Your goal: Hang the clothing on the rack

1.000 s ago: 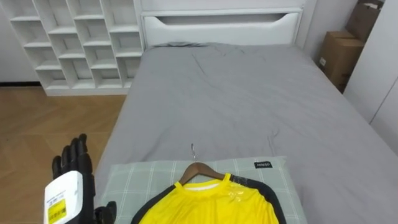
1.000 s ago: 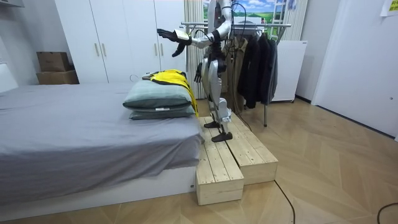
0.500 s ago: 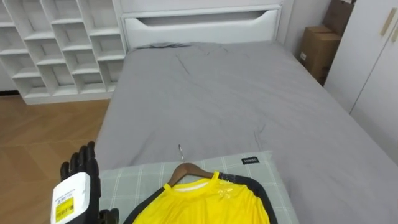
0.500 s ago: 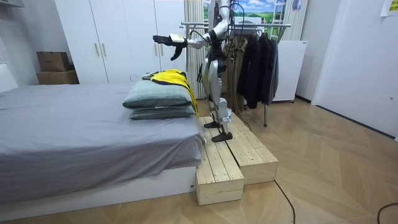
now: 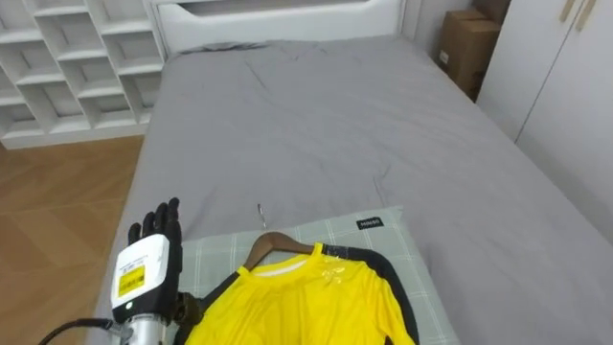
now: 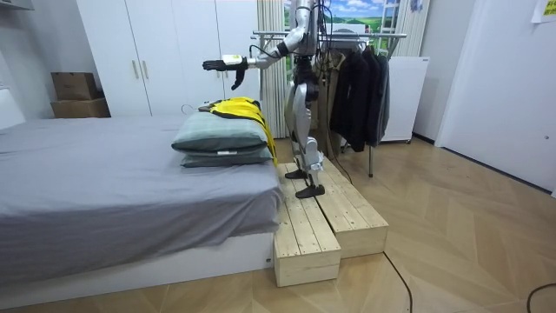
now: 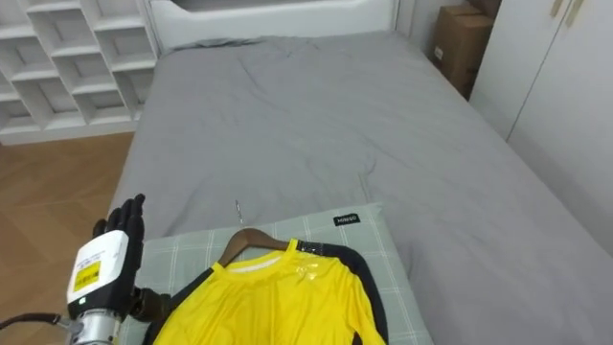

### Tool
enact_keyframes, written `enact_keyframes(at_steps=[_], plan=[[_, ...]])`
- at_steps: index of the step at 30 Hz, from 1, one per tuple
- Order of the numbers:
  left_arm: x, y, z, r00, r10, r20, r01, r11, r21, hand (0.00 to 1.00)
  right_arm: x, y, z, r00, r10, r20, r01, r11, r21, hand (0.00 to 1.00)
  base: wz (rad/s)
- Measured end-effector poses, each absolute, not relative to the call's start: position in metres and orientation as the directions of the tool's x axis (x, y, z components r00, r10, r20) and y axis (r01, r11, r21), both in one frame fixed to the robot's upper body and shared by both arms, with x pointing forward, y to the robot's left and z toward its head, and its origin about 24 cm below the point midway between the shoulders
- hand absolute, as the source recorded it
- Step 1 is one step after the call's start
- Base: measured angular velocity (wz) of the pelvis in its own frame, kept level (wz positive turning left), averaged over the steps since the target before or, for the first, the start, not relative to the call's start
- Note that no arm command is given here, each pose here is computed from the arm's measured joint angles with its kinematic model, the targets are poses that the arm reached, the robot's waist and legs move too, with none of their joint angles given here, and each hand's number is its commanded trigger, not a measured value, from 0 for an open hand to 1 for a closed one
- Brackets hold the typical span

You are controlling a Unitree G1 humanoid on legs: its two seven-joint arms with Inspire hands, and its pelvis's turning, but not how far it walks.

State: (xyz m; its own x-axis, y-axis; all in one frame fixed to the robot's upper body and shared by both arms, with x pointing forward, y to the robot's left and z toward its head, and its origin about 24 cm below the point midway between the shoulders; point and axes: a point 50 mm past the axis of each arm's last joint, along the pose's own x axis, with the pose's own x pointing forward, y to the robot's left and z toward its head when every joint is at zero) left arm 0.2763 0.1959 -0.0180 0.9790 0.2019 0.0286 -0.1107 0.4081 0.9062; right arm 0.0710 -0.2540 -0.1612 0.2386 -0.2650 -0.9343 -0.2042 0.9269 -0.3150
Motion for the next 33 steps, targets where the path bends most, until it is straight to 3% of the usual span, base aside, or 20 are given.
enact_keyframes(at_steps=[5,15,33], plan=[[0.295,0.193,-0.004,0.98,0.191,0.061,-0.14,0.43,0.892,0.0,0.092,-0.255,-0.157,0.277,-0.267,-0.923,-0.18,0.929,-0.323,0.0,0.02],[0.307,0.209,0.009,0.974,0.202,0.099,-0.178,0.423,0.889,0.0,0.089,-0.256,-0.158,0.273,-0.26,-0.926,-0.178,0.933,-0.314,0.0,-0.01],[0.328,0.219,0.007,0.959,0.282,-0.038,-0.127,0.544,0.83,0.0,0.124,-0.253,-0.15,0.363,-0.258,-0.895,-0.157,0.93,-0.332,0.0,0.0]])
